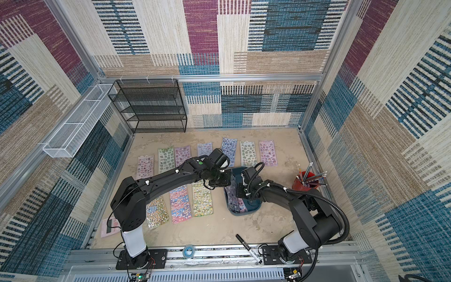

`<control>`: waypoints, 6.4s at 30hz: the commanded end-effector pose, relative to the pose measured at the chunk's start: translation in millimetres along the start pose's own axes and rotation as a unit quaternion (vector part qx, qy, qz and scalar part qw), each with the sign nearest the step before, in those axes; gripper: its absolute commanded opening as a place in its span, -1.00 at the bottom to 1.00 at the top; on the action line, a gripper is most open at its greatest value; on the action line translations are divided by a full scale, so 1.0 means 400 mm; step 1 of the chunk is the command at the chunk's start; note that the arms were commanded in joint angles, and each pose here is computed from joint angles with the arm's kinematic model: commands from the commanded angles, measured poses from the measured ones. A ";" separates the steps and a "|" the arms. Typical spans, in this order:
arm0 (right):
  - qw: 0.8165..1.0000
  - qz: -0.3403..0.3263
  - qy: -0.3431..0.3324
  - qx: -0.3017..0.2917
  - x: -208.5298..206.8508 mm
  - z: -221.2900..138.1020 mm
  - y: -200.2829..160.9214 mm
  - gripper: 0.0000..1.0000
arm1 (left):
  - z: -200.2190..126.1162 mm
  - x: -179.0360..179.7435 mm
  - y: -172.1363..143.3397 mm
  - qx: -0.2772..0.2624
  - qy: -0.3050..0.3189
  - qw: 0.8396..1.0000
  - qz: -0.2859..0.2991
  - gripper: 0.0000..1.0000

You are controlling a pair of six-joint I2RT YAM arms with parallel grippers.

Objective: Take the stickers out of the storage box
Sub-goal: Pick up the sticker from the storage box, then adjust the storage box at the center of the board.

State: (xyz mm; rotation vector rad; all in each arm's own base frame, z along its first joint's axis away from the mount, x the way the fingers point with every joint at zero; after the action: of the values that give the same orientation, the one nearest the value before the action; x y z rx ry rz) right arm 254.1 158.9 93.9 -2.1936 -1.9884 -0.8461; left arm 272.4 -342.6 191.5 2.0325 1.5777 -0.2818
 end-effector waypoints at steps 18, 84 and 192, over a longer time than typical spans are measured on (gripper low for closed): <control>0.994 -0.087 0.004 -0.067 0.074 -0.169 0.060 -0.47 | -0.310 0.064 0.067 -0.154 -0.135 0.979 0.016 -1.00; 0.857 -0.234 0.438 -0.138 0.444 -0.409 0.113 0.29 | -0.648 0.161 -0.053 -0.340 -0.201 0.916 0.076 -1.00; 0.967 -0.139 -0.169 -0.128 0.047 -0.427 0.222 -1.00 | 0.056 0.119 -0.070 0.092 0.194 0.976 0.027 -0.82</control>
State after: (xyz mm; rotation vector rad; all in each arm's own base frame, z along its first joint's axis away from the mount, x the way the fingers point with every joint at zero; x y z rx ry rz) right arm 280.6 92.0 281.7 -2.3880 -2.5254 -0.8930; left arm 263.0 -322.6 138.9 2.3691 1.7365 -0.0613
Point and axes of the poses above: each gripper's point midway between its finger pads, its own z axis out along the fingers, its own x axis along the line the jaws close on, y = z × x, the point moved 7 cm from there along -z, back along the fingers, and after that the axes turned 3 degrees about z, right-handed, at the moved point
